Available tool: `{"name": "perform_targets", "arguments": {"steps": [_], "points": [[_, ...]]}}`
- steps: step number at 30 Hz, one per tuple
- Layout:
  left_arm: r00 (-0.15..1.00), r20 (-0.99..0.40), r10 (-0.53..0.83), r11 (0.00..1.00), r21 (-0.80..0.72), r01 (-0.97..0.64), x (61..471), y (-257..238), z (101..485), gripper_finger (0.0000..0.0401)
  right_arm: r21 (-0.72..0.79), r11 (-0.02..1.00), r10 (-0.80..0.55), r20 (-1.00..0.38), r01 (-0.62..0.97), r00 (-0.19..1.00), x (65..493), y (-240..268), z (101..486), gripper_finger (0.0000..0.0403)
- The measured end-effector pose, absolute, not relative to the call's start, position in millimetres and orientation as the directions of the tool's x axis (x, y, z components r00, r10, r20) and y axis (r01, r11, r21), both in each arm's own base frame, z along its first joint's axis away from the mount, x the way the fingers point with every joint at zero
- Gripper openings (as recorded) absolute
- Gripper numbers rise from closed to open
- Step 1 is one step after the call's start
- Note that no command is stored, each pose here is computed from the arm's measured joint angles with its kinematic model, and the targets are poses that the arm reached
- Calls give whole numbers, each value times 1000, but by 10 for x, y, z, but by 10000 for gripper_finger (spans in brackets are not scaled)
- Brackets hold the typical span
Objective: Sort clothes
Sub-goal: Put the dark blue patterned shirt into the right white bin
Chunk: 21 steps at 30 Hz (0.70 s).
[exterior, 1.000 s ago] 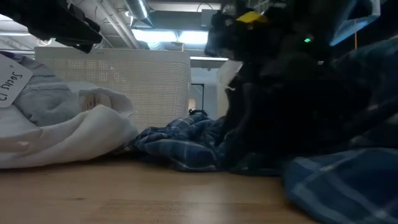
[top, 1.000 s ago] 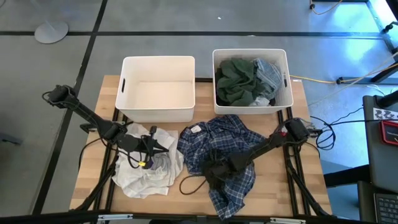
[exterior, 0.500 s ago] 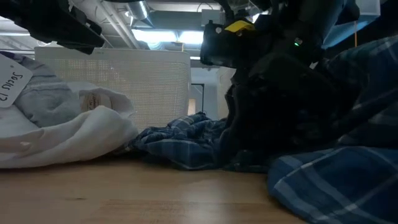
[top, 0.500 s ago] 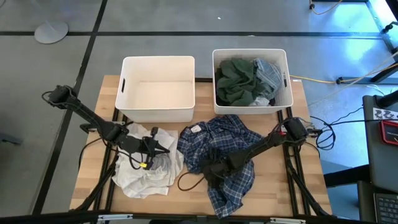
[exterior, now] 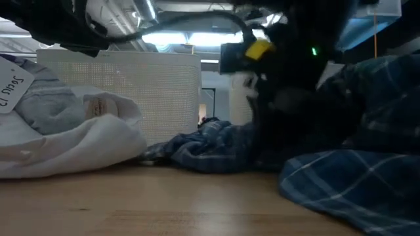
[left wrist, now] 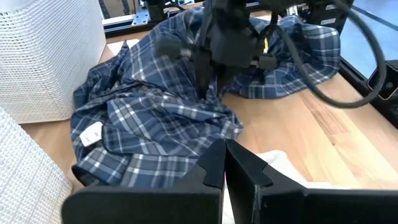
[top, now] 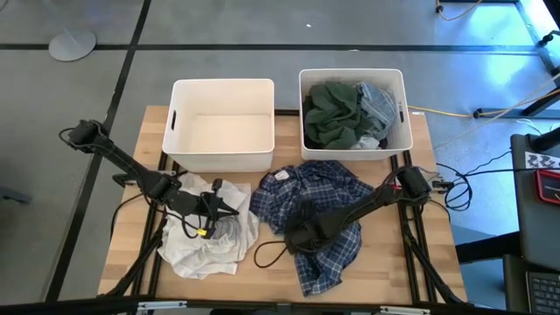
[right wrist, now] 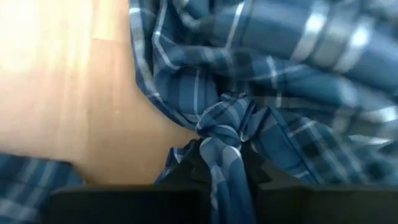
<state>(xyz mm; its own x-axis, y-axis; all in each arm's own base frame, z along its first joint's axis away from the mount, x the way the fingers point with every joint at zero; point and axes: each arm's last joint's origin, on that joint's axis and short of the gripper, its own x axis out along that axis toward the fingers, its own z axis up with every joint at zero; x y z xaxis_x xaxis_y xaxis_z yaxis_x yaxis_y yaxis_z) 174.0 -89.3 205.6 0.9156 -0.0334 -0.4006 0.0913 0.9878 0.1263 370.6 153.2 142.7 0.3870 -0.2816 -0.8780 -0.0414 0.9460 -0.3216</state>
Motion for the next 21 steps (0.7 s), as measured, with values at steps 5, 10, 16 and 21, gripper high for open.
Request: {"name": "perform_targets", "arguments": {"steps": [5,10,16,21], "points": [[915,-401,-34,988,126,91,1740,-893,2055,1,-425,905,-376,-826,-24,420,3781,1645,1826,21],[916,-401,-33,988,124,90,1740,-893,2055,1,-508,861,-446,-758,-4,476,3829,1754,2233,13],[916,-401,-34,988,126,91,1739,-893,2056,1,-600,796,-540,-638,85,549,3838,1834,2724,25],[916,-400,-33,988,126,91,1739,-893,2056,1,-677,711,-635,-502,190,588,3790,1855,3133,16]]}}
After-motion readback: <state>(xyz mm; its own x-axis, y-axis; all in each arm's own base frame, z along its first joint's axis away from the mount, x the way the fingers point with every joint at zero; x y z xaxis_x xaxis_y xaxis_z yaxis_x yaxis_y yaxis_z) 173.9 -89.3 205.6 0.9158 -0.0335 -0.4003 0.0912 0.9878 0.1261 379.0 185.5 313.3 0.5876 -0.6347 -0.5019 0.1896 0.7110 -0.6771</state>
